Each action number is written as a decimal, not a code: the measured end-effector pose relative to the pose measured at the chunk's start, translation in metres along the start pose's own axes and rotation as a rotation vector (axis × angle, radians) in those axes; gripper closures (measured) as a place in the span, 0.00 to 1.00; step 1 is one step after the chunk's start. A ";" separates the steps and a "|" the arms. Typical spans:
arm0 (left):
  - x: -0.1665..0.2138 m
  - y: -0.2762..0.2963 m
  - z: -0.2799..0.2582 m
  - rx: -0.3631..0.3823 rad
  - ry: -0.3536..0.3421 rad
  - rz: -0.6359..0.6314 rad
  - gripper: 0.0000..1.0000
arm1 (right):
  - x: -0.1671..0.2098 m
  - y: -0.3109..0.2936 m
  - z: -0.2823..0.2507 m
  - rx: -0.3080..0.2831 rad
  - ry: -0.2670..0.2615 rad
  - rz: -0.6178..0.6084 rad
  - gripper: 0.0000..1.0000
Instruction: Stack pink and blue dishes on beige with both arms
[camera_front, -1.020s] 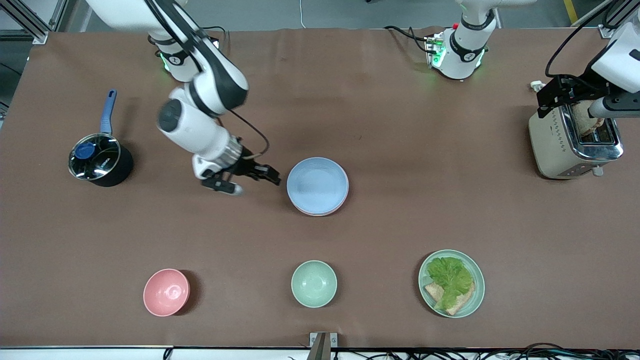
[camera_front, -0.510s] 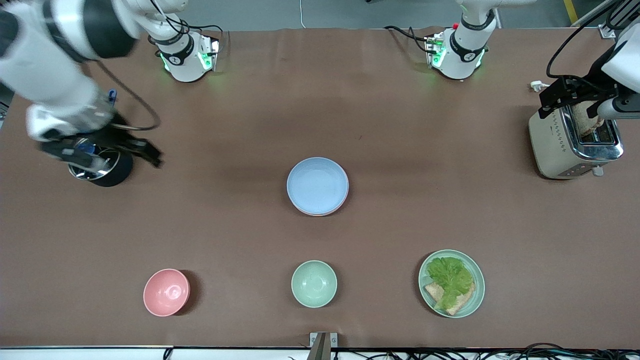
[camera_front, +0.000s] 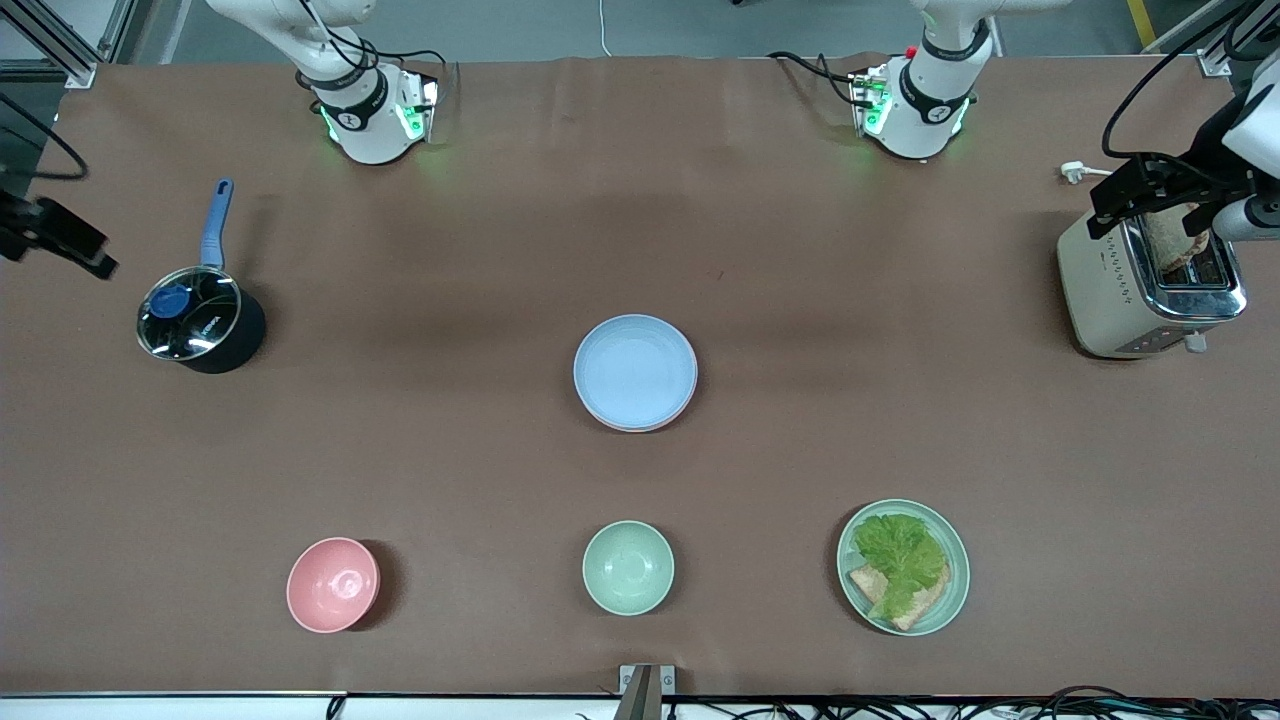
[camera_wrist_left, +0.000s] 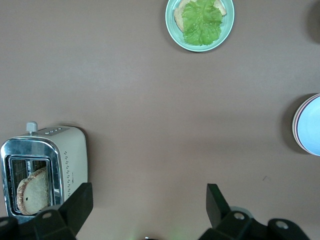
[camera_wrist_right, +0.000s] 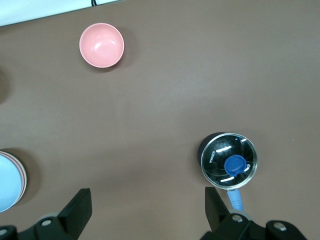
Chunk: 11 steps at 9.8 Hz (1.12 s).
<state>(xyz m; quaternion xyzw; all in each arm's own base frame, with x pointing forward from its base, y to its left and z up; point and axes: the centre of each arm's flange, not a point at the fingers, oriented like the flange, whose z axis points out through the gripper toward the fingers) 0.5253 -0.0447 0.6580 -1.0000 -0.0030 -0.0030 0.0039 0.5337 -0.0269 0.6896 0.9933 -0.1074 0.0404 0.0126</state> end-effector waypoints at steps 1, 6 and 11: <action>0.000 0.000 -0.001 0.000 0.002 0.000 0.00 | -0.007 -0.001 -0.012 0.006 -0.019 -0.004 0.00; 0.000 0.000 -0.007 -0.002 0.018 0.001 0.00 | -0.002 0.000 0.002 0.006 -0.073 0.001 0.00; 0.001 0.001 -0.007 -0.002 0.017 0.005 0.00 | -0.002 0.002 -0.001 0.008 -0.068 0.005 0.00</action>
